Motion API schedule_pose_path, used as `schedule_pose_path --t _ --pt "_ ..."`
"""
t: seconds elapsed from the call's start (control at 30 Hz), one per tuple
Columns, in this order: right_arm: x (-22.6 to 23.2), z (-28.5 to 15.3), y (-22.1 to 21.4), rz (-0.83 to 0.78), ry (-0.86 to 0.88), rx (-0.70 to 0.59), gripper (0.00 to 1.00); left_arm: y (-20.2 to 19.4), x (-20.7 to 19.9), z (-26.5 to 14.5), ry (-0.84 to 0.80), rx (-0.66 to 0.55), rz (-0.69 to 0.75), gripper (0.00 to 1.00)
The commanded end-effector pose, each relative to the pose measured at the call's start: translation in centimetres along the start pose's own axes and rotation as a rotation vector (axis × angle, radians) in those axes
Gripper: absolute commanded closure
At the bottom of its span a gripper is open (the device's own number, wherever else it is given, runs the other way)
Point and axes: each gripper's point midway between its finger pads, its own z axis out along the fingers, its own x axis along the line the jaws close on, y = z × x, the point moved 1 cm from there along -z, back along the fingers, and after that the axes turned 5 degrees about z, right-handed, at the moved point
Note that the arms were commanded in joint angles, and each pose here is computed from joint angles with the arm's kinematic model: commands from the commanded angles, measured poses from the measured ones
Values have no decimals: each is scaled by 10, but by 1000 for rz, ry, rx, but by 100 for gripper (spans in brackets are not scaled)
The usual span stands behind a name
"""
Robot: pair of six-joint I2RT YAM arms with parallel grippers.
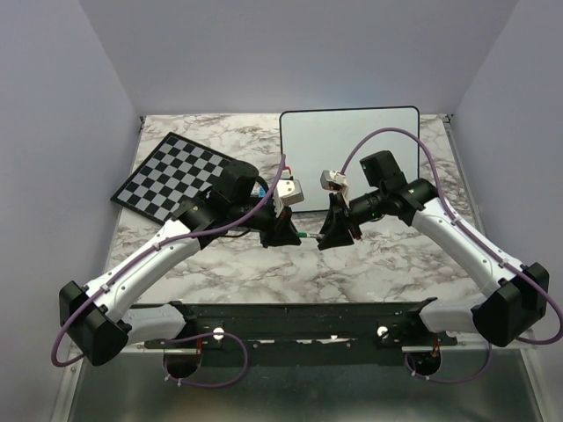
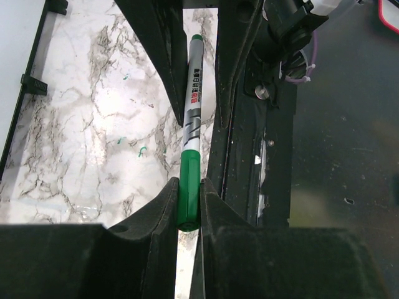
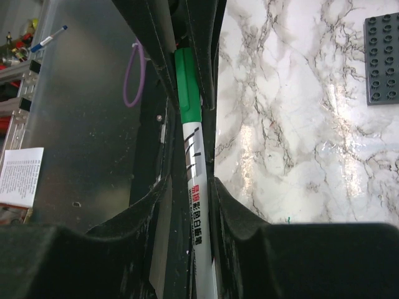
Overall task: Write a sentence on the whiteboard
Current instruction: Open the whiteboard marker at the center of the board.
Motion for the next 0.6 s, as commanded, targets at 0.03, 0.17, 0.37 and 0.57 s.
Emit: schedule_pose_path --t 0.03,0.17,0.37,0.57 --pt "6 5 1 14 46 2 62 14 1 -4 22 -21 43 100" --pt "7 8 -1 22 58 14 60 17 2 -4 21 -24 45 100" --pt "8 9 0 17 65 18 67 19 2 -3 18 -24 46 100" --pt "9 9 -1 11 69 17 100 16 4 -2 19 -17 43 100"
